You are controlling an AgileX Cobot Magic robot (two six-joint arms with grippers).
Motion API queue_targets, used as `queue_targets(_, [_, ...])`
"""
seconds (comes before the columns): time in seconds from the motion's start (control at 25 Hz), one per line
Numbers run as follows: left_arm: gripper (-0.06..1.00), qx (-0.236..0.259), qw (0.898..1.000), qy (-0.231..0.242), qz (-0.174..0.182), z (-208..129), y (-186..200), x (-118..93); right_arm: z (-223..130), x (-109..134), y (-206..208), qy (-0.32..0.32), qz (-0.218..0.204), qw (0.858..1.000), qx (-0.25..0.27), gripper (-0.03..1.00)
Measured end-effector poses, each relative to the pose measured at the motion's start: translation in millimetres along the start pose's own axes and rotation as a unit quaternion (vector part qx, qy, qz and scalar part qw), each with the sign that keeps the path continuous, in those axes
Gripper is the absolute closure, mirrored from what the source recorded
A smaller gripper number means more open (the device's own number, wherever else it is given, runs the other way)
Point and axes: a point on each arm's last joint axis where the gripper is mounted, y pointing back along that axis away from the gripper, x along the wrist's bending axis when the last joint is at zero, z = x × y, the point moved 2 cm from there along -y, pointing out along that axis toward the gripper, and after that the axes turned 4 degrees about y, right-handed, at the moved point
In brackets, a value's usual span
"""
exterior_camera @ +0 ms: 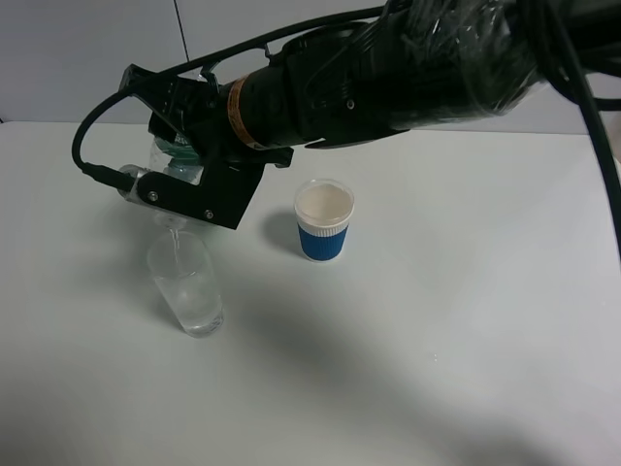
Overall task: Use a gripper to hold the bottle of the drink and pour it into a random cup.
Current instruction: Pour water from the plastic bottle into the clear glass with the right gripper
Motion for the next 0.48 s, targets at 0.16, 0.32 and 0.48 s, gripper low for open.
queue_targets(0.16, [-0.04, 0.000, 1.000, 0.000, 0.000, 0.0, 0.0, 0.0, 0.0, 0.0, 0.0, 0.000, 0.000, 1.000, 0.000, 0.42])
queue_targets(0.32, [-0.04, 0.000, 1.000, 0.000, 0.000, 0.0, 0.0, 0.0, 0.0, 0.0, 0.0, 0.000, 0.000, 1.000, 0.000, 0.42])
queue_targets(0.48, [-0.04, 0.000, 1.000, 0.000, 0.000, 0.0, 0.0, 0.0, 0.0, 0.0, 0.0, 0.000, 0.000, 1.000, 0.000, 0.42])
